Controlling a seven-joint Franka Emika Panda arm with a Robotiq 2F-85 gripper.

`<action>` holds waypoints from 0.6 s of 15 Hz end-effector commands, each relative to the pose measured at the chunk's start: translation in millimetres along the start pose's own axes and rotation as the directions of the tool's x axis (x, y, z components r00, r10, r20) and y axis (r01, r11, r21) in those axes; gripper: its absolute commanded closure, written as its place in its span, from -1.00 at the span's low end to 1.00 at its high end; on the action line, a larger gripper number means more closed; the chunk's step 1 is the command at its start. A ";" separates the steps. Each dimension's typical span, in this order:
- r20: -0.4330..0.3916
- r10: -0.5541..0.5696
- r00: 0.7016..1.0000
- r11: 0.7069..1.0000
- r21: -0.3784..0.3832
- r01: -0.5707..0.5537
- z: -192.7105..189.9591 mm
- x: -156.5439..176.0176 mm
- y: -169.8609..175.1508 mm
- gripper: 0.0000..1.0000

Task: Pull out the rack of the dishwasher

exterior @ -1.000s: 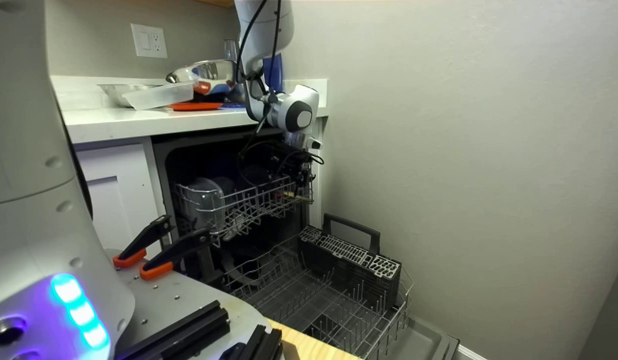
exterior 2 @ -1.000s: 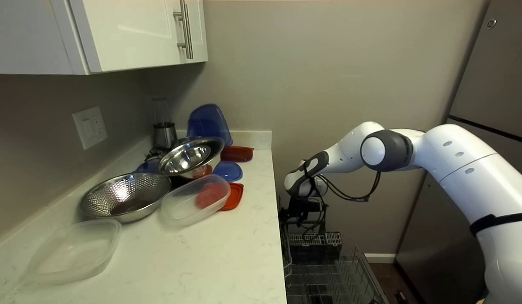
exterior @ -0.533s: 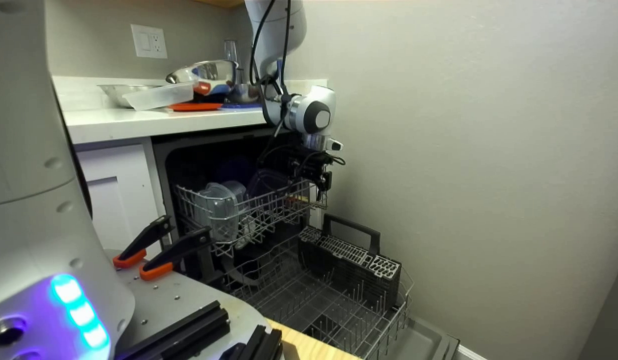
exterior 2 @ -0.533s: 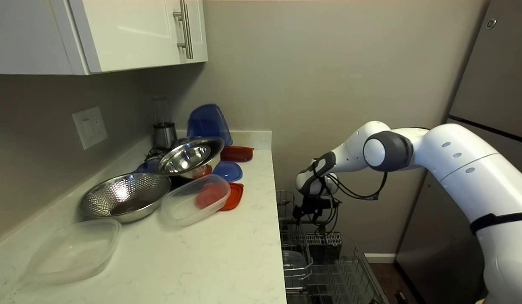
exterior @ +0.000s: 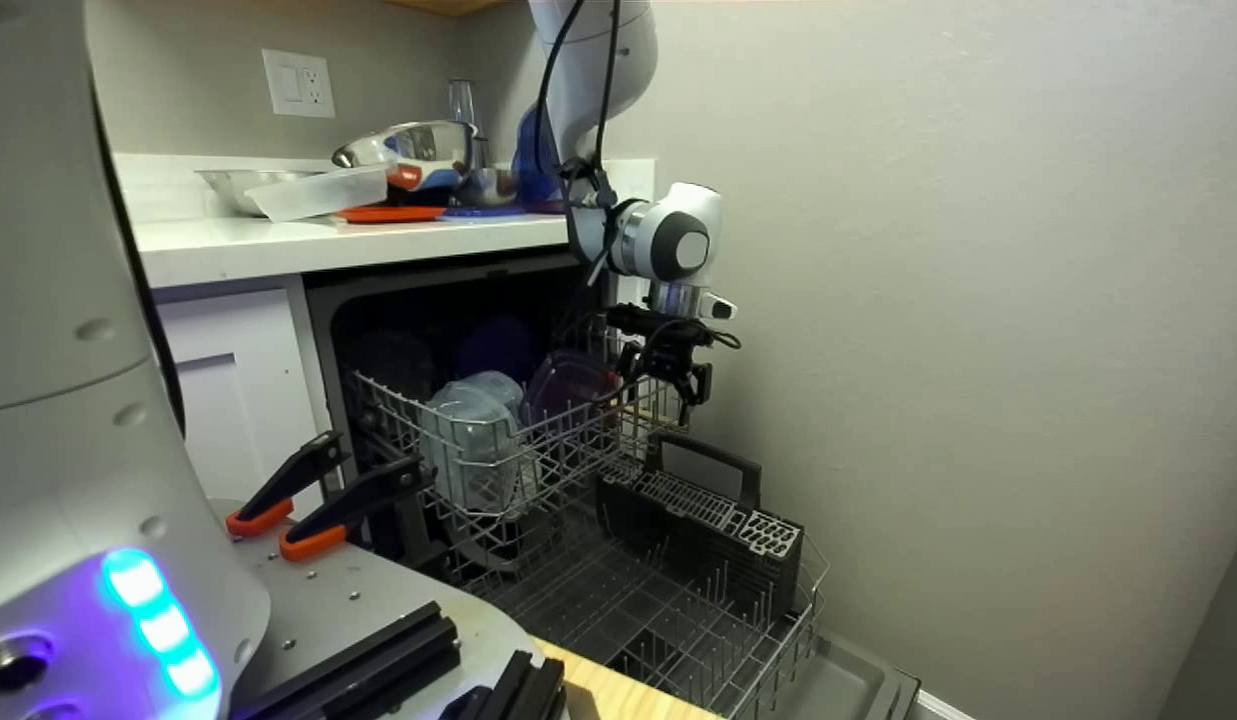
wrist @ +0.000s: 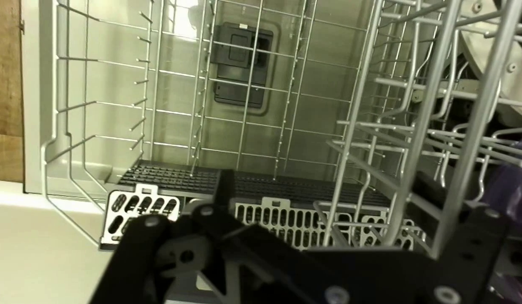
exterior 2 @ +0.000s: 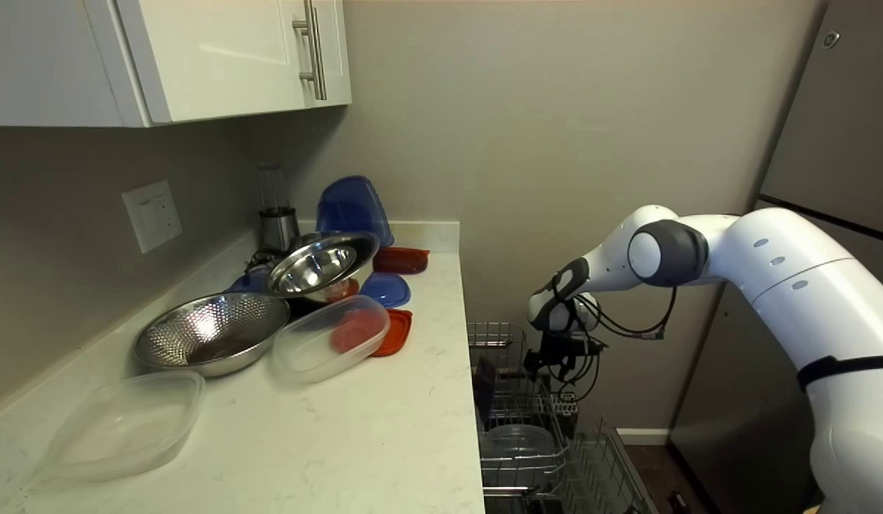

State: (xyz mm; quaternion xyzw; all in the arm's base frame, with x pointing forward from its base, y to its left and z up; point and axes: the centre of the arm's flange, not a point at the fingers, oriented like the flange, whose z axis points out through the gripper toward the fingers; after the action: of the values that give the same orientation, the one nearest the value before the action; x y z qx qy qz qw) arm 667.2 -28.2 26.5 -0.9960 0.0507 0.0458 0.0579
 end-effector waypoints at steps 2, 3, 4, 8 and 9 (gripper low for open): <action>0.032 0.119 0.992 0.993 0.000 -0.119 -10.8 -20.9 77.4 -1.00; 0.024 0.151 0.988 0.989 -0.008 -0.150 -12.7 -23.0 95.7 -1.00; 0.017 0.177 0.984 0.984 -0.015 -0.177 -15.2 -23.9 112.8 -1.00; 0.000 0.271 0.963 0.962 -0.022 -0.271 -24.8 -30.3 174.9 -1.00; -0.003 0.292 0.956 0.956 -0.034 -0.292 -26.2 -32.1 188.4 -1.00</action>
State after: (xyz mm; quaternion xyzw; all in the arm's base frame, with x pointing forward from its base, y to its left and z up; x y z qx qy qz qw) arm 634.6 -184.9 24.2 -0.9845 0.1628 0.0498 0.0427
